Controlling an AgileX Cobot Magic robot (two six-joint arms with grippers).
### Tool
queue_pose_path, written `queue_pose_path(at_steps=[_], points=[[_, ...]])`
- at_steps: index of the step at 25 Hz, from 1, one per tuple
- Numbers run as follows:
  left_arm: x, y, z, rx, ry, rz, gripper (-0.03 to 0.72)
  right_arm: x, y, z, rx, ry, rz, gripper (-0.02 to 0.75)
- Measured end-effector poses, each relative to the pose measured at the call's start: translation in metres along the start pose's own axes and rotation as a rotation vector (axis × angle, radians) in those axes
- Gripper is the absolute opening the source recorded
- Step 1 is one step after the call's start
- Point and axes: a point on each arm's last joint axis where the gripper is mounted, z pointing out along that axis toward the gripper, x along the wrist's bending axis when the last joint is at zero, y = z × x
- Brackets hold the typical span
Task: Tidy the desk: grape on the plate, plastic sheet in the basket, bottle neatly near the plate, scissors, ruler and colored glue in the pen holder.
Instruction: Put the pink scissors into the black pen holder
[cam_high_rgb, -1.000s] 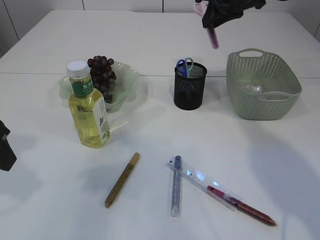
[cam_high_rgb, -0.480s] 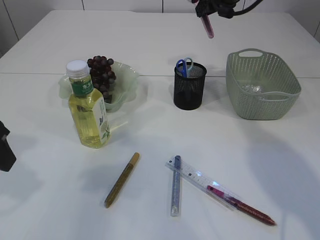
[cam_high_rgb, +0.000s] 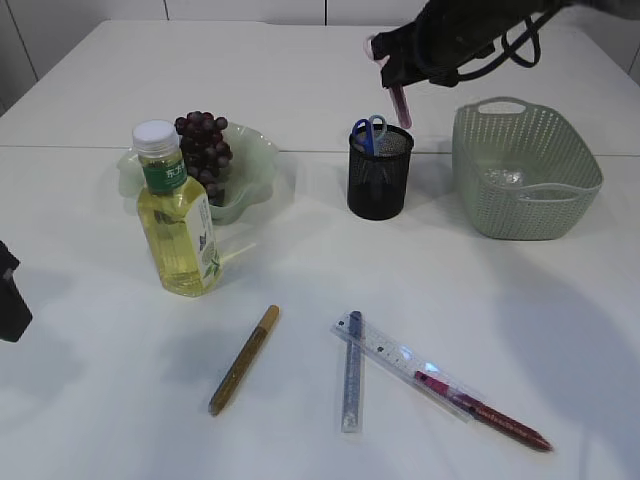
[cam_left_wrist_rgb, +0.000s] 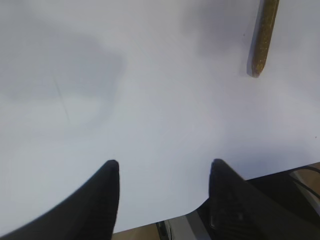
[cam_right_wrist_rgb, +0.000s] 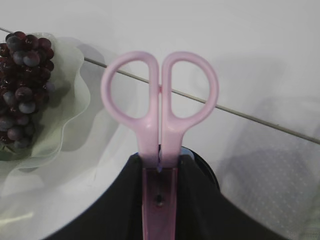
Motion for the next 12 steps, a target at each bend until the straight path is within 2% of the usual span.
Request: queue_pose_path(at_steps=[5,12], points=[[0.000,0.000,0.000,0.000,0.000,0.000,0.415,-0.003,-0.013,0.016,-0.050,0.012,0.035,0.179],[0.000,0.000,0.000,0.002,0.000,0.000,0.415,-0.004,-0.013,0.022,-0.115,0.009,0.040,0.179]])
